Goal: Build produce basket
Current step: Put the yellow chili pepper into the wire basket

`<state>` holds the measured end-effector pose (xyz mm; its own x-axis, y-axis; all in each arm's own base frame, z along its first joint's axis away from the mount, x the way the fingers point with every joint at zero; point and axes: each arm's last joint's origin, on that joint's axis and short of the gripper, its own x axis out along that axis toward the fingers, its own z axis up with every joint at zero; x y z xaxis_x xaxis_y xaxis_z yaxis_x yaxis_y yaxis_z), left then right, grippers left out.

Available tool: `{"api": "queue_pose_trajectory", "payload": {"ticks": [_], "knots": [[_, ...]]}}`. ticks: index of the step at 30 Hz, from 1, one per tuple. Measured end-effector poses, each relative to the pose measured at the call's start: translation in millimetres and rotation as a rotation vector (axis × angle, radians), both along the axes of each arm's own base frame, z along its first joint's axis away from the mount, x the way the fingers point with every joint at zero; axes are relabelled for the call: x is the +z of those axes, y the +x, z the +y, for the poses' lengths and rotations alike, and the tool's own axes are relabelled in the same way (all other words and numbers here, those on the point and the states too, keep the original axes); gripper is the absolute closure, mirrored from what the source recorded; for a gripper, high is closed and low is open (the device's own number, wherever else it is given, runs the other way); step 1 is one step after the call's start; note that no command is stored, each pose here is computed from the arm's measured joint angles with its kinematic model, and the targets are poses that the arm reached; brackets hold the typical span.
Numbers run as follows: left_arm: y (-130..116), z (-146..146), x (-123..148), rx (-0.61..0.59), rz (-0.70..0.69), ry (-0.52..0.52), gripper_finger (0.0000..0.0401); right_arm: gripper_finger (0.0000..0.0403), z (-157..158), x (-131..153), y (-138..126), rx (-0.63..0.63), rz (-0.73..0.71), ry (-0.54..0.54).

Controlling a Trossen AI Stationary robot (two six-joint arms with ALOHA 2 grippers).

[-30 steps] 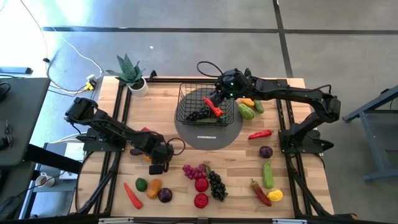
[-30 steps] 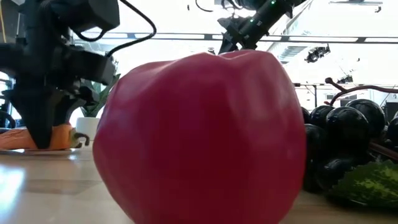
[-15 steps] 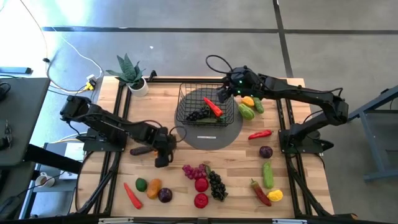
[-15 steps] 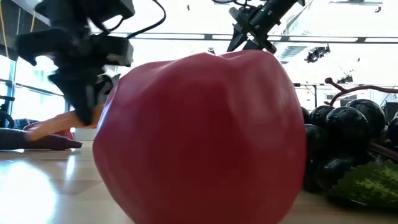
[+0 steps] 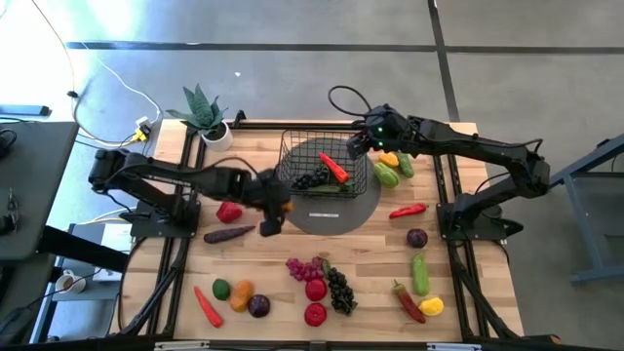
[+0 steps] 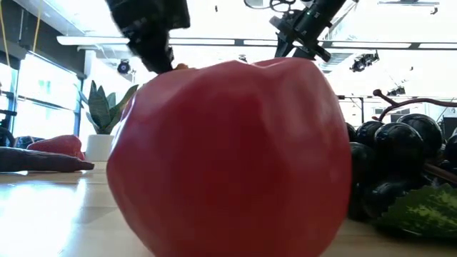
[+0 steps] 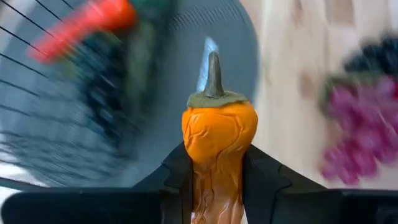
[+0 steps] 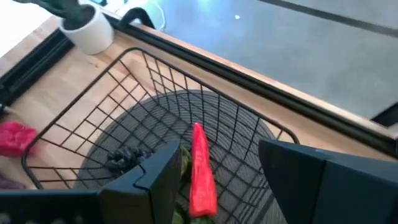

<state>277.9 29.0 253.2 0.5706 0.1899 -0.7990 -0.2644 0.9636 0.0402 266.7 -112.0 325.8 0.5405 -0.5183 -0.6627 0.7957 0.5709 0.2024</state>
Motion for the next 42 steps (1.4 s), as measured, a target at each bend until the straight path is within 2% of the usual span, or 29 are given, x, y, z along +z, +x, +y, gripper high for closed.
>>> {"api": "queue_pose_trajectory", "payload": {"ticks": [6, 12, 20, 27, 30, 42], "knots": [[10, 28, 32, 0.095, -0.153, 0.081, 0.0319, 0.0206, 0, -3, -4, -0.061, 0.039, 0.002], [11, 55, 41, 0.178, -0.274, 0.082, 0.0319, 0.0206, -2, -5, -8, -0.136, 0.065, 0.008], [11, 83, 39, 0.264, -0.317, 0.103, 0.0308, 0.0206, -9, -11, -20, -0.253, 0.123, 0.043], [15, 102, 33, 0.266, -0.316, 0.146, 0.0291, 0.0206, -17, -16, -34, -0.36, 0.188, 0.111], [18, 109, 26, 0.255, -0.31, 0.13, 0.029, 0.0206, -20, -19, -41, -0.399, 0.224, 0.135], [28, 131, 2, 0.284, -0.291, 0.112, 0.0284, 0.0206, -35, -21, -54, -0.437, 0.24, 0.219]]}}
